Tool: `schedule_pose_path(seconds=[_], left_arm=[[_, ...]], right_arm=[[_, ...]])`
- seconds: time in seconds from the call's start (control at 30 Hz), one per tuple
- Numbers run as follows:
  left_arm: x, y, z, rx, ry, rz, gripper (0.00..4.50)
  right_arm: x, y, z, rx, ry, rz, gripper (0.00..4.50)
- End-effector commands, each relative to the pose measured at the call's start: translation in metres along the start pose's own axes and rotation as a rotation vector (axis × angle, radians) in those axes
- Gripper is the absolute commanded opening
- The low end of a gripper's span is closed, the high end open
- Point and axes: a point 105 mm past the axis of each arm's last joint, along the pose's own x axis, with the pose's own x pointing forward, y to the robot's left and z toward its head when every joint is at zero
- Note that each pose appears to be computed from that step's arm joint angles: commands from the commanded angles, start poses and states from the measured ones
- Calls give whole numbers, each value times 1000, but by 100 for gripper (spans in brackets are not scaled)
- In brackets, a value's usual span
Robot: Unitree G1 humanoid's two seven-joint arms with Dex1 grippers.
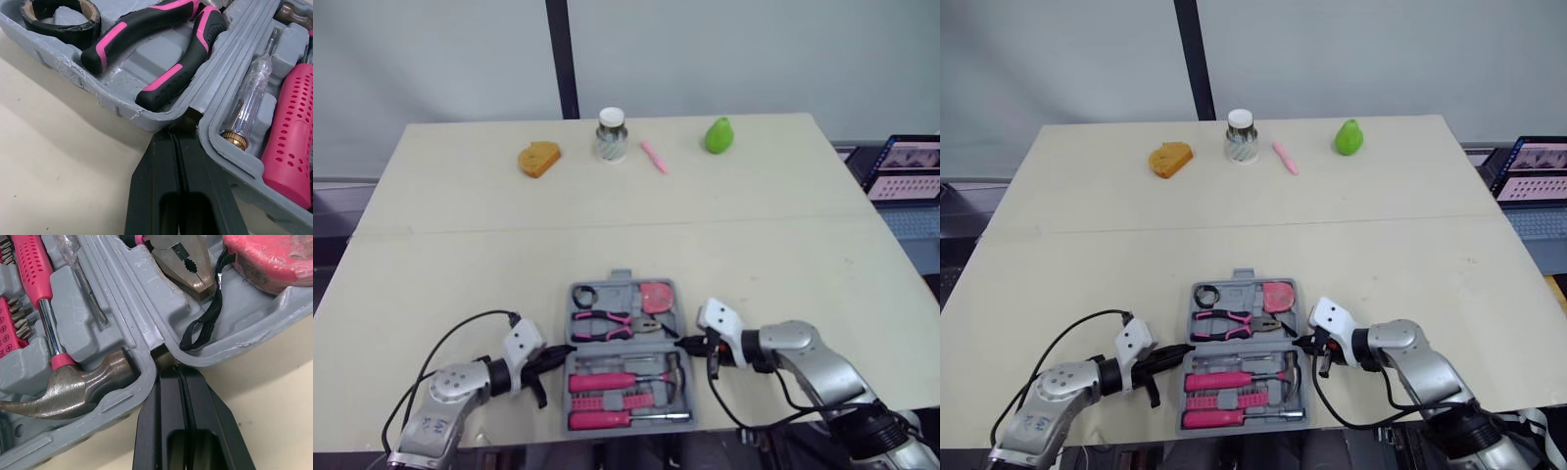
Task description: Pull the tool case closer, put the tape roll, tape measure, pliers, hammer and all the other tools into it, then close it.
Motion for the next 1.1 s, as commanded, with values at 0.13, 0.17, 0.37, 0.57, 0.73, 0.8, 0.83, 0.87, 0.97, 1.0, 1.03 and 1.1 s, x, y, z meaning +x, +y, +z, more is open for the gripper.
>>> schedule_pose_path(seconds=[0.13, 0.17, 0.37, 0.57, 0.73, 0.8, 0.83, 0.87, 0.97, 1.0, 1.03, 1.1], left_arm=[[2, -22, -17, -59, 56, -74, 4], [2, -23, -17, -60, 56, -75, 4], [1, -25, -16, -65, 61, -78, 4], [1, -16, -14, -42, 64, -53, 4], [1, -9, -10, -23, 54, -29, 4], [2, -9, -10, -23, 55, -32, 4], [2, -8, -10, -23, 56, -33, 4], [1, -8, -9, -22, 56, -29, 4], [-6, -4, -10, -25, 60, -11, 4], [-10, -3, -10, -27, 64, -4, 4], [-14, -2, -11, -29, 68, 2, 4], [-24, 1, -12, -31, 74, 23, 4]], right_arm=[[5, 12, 7, -30, -23, 65, 0], [5, 12, 7, -30, -22, 66, 0], [6, 12, 8, -33, -22, 68, 0], [7, 11, 8, -36, -23, 70, 0], [7, 10, 8, -37, -20, 68, 0], [7, 10, 7, -37, -19, 69, 0], [6, 9, 7, -38, -18, 68, 0], [6, 9, 6, -37, -16, 64, 0], [-1, 3, 4, -29, -10, 40, 0], [-5, -1, 2, -26, -5, 27, 0], [-9, -4, 1, -23, -2, 15, 0], [-18, -12, 0, -4, -9, -12, 0]])
